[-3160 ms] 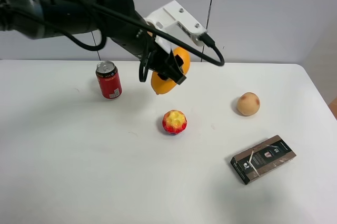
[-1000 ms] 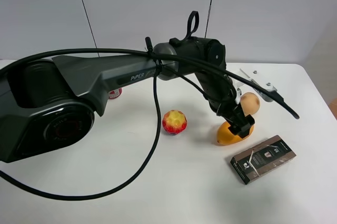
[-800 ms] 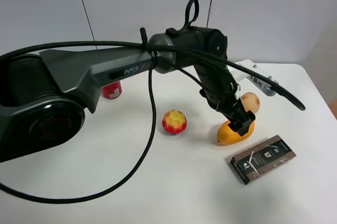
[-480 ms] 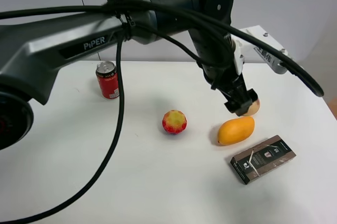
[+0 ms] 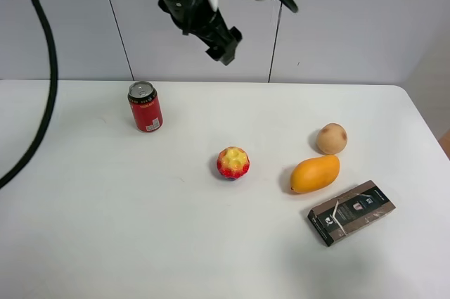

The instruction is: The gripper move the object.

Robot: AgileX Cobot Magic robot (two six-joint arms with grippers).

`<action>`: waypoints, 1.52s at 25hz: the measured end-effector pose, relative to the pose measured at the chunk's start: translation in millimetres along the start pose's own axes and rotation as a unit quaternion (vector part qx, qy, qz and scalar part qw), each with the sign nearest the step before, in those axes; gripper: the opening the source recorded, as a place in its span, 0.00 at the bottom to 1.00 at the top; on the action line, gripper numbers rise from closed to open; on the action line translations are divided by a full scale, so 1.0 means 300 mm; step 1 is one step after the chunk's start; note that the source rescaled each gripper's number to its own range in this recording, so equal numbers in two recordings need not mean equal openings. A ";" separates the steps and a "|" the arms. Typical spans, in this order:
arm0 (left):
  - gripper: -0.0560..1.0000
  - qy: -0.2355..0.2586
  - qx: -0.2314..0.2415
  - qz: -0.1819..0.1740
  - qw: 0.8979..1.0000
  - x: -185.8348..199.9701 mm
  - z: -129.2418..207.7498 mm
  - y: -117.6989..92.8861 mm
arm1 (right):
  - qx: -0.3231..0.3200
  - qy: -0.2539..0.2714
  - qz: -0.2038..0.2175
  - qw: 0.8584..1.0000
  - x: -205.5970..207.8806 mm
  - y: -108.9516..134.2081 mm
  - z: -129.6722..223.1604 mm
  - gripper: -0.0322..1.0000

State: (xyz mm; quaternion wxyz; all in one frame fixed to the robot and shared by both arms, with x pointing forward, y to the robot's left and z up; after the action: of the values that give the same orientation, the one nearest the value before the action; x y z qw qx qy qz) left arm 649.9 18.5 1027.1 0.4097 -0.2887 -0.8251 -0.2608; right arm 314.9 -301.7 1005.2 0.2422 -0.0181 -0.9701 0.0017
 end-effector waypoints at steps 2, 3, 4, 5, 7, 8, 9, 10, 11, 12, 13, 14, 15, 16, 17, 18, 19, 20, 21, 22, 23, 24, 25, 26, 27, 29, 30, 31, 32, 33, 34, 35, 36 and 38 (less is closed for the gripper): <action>0.99 0.008 0.019 -0.006 1.000 0.008 0.057 0.042 | 0.000 0.000 0.000 1.000 0.000 0.000 0.000 1.00; 0.99 0.012 0.027 -0.010 1.000 0.000 0.093 0.063 | 0.000 0.000 0.000 1.000 0.000 0.000 0.000 1.00; 0.99 0.010 0.037 -0.015 0.999 0.009 0.126 0.087 | 0.000 0.000 0.000 1.000 0.000 0.000 0.000 1.00; 0.99 0.009 0.047 -0.019 0.999 0.011 0.157 0.106 | 0.000 0.000 0.000 1.000 0.000 0.000 0.000 1.00; 0.99 0.013 0.073 -0.030 0.997 0.014 0.246 0.153 | 0.000 0.000 0.000 1.000 0.000 0.000 0.000 1.00; 0.99 0.012 0.092 -0.037 0.995 0.035 0.289 0.180 | 0.000 0.000 0.000 1.000 0.000 0.000 0.000 1.00; 0.99 0.015 0.108 -0.044 0.993 0.051 0.327 0.205 | 0.000 0.000 0.000 1.000 0.000 0.000 0.000 1.00; 0.99 0.018 0.127 -0.052 0.990 0.072 0.377 0.234 | 0.000 0.000 0.000 1.000 0.000 0.000 0.000 1.00; 0.99 0.018 0.144 -0.061 0.988 0.098 0.411 0.262 | 0.000 0.000 0.000 1.000 0.000 0.000 0.000 1.00; 0.99 0.013 0.165 -0.075 0.983 0.147 0.450 0.304 | 0.000 0.000 0.000 1.000 0.000 0.000 0.000 1.00; 0.99 0.011 0.178 -0.086 0.980 0.182 0.481 0.334 | 0.000 0.000 0.000 1.000 0.000 0.000 0.000 1.00; 0.99 0.007 0.194 -0.101 0.976 0.227 0.519 0.369 | 0.000 0.000 0.000 1.000 0.000 0.000 0.000 1.00; 0.99 -0.001 0.211 -0.118 0.970 0.278 0.550 0.407 | 0.000 0.000 0.000 1.000 0.000 0.000 0.000 1.00; 0.99 -0.005 0.226 -0.131 0.965 0.320 0.581 0.435 | 0.000 0.000 0.000 1.000 0.000 0.000 0.000 1.00; 0.99 -0.004 0.243 -0.146 0.959 0.363 0.623 0.462 | 0.000 0.000 0.000 1.000 0.000 0.000 0.000 1.00; 0.99 -0.002 0.260 -0.160 0.952 0.413 0.665 0.482 | 0.000 0.000 0.000 1.000 0.000 0.000 0.000 1.00; 0.99 -0.002 0.260 -0.160 0.952 0.413 0.665 0.482 | 0.000 0.000 0.000 1.000 0.000 0.000 0.000 1.00; 0.99 -0.001 0.277 -0.173 0.945 0.468 0.708 0.492 | 0.000 0.000 0.000 1.000 0.000 0.000 0.000 1.00; 0.99 0.007 0.293 -0.182 0.939 0.506 0.754 0.496 | 0.000 0.000 0.000 1.000 0.000 0.000 0.000 1.00; 0.99 0.012 0.305 -0.190 0.933 0.543 0.791 0.493 | 0.000 0.000 0.000 1.000 0.000 0.000 0.000 1.00; 0.99 0.016 0.319 -0.200 0.926 0.591 0.832 0.481 | 0.000 0.000 0.000 1.000 0.000 0.000 0.000 1.00; 0.99 0.019 0.329 -0.207 0.921 0.625 0.866 0.469 | 0.000 0.000 0.000 1.000 0.000 0.000 0.000 1.00; 0.99 0.020 0.341 -0.216 0.914 0.664 0.904 0.453 | 0.000 0.000 0.000 1.000 0.000 0.000 0.000 1.00; 1.00 0.007 0.353 -0.229 0.907 0.724 0.945 0.405 | 0.000 0.000 0.000 1.000 0.000 0.000 0.000 1.00; 1.00 -0.004 0.358 -0.230 0.905 0.743 0.964 0.369 | 0.000 0.000 0.000 1.000 0.000 0.000 0.000 1.00; 1.00 -0.030 0.364 -0.225 0.903 0.767 0.987 0.295 | 0.000 0.000 0.000 1.000 0.000 0.000 0.000 1.00; 1.00 -0.044 0.365 -0.225 0.902 0.782 1.001 0.258 | 0.000 0.000 0.000 1.000 0.000 0.000 0.000 1.00; 1.00 -0.052 0.364 -0.227 0.902 0.782 1.027 0.220 | 0.000 0.000 0.000 1.000 0.000 0.000 0.000 1.00; 1.00 -0.060 0.363 -0.229 0.901 0.787 1.045 0.191 | 0.000 0.000 0.000 1.000 0.000 0.000 0.000 1.00; 1.00 -0.071 0.362 -0.232 0.900 0.792 1.066 0.157 | 0.000 0.000 0.000 1.000 0.000 0.000 0.000 1.00; 1.00 -0.086 0.360 -0.236 0.899 0.802 1.082 0.125 | 0.000 0.000 0.000 1.000 0.000 0.000 0.000 1.00; 1.00 -0.093 0.358 -0.239 0.898 0.801 1.102 0.100 | 0.000 0.000 0.000 1.000 0.000 0.000 0.000 1.00; 1.00 -0.108 0.356 -0.242 0.896 0.806 1.117 0.071 | 0.000 0.000 0.000 1.000 0.000 0.000 0.000 1.00; 1.00 -0.139 0.348 -0.256 0.891 0.824 1.144 0.024 | 0.000 0.000 0.000 1.000 0.000 0.000 0.000 1.00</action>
State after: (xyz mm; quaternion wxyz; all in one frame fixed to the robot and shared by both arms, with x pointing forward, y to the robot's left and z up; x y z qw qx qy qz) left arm 351.6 317.4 1051.3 0.2845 0.0600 -0.9568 -0.0102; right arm 314.9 -301.7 1005.2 0.2422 -0.0181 -0.9701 0.0017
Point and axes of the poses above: a point on each arm's last joint axis where the gripper is mounted, x pointing back along that axis away from the gripper, y along the wrist's bending axis when the last joint is at zero, z = x × y, the point moved 9 cm from there along -x, pointing out along that axis toward the gripper, and after that the axes turned 3 degrees about x, right-handed, at the moved point
